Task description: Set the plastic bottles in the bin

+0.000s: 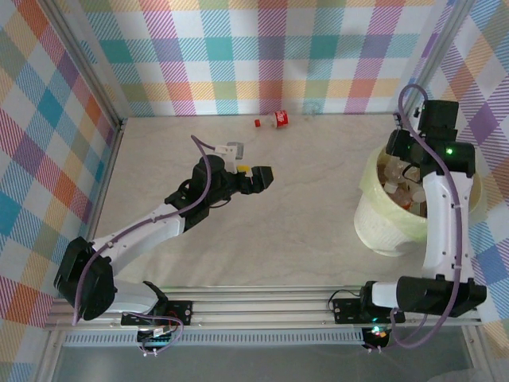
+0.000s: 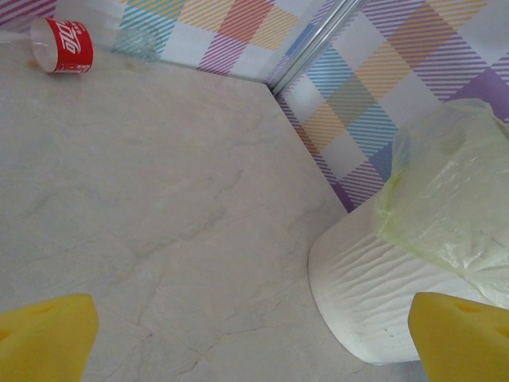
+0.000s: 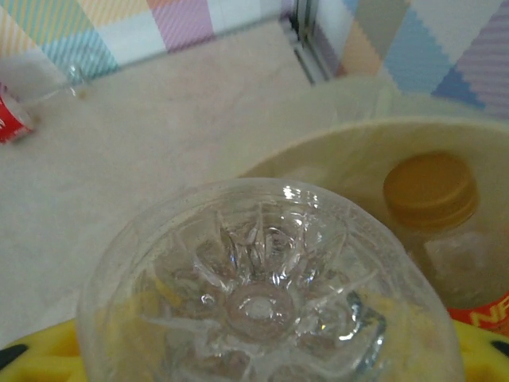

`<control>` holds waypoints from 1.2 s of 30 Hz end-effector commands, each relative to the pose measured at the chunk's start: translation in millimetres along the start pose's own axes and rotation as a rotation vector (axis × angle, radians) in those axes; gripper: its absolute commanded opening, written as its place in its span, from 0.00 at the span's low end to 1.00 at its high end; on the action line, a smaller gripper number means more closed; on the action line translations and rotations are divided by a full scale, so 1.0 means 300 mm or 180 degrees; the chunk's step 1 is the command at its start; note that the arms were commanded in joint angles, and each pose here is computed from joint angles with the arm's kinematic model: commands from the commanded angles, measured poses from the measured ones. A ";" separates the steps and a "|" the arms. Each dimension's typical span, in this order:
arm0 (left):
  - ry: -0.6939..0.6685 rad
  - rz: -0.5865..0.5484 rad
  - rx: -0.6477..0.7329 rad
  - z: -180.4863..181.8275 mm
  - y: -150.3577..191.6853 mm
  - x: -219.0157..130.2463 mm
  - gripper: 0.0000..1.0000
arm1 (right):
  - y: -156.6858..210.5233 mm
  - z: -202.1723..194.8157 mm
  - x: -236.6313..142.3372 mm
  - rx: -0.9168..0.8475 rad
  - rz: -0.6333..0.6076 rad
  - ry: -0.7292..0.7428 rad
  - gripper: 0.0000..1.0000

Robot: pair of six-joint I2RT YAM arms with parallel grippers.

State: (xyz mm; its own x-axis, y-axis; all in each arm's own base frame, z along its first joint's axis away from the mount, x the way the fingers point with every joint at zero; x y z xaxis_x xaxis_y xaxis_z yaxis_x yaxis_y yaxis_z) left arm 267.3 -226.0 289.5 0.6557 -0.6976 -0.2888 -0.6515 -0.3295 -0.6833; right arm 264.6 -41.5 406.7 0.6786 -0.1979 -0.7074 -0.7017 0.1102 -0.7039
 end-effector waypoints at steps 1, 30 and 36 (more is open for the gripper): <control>0.0034 -0.0055 -0.0028 -0.023 -0.017 0.010 1.00 | 0.026 -0.005 -0.008 0.0034 0.0337 -0.0061 0.67; -0.0160 -0.0025 -0.0009 0.011 0.002 0.013 1.00 | 0.080 -0.089 -0.012 0.0081 0.0287 0.1052 1.00; -0.0162 0.0049 0.0003 0.007 0.002 0.020 1.00 | 0.114 -0.120 0.010 -0.0002 0.0524 0.1444 1.00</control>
State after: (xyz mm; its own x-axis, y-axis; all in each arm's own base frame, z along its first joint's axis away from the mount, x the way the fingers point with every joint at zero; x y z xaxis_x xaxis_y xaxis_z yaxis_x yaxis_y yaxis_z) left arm 271.1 -225.1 279.2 0.6732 -0.6582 -0.3370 -0.6625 -0.3342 -0.6704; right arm 243.5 -64.9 387.5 0.4950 -0.4924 -0.7159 -0.7539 0.1662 -0.6356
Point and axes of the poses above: each hand's point on the last joint's axis, 136 mm out from that joint toward the fingers, its own x axis out along the fingers, its own z axis along the line the jaws close on, y = z × x, the point moved 10 cm from there along -x, back along the fingers, and after that the axes turned 8 degrees about -x, right-handed, at the moved point
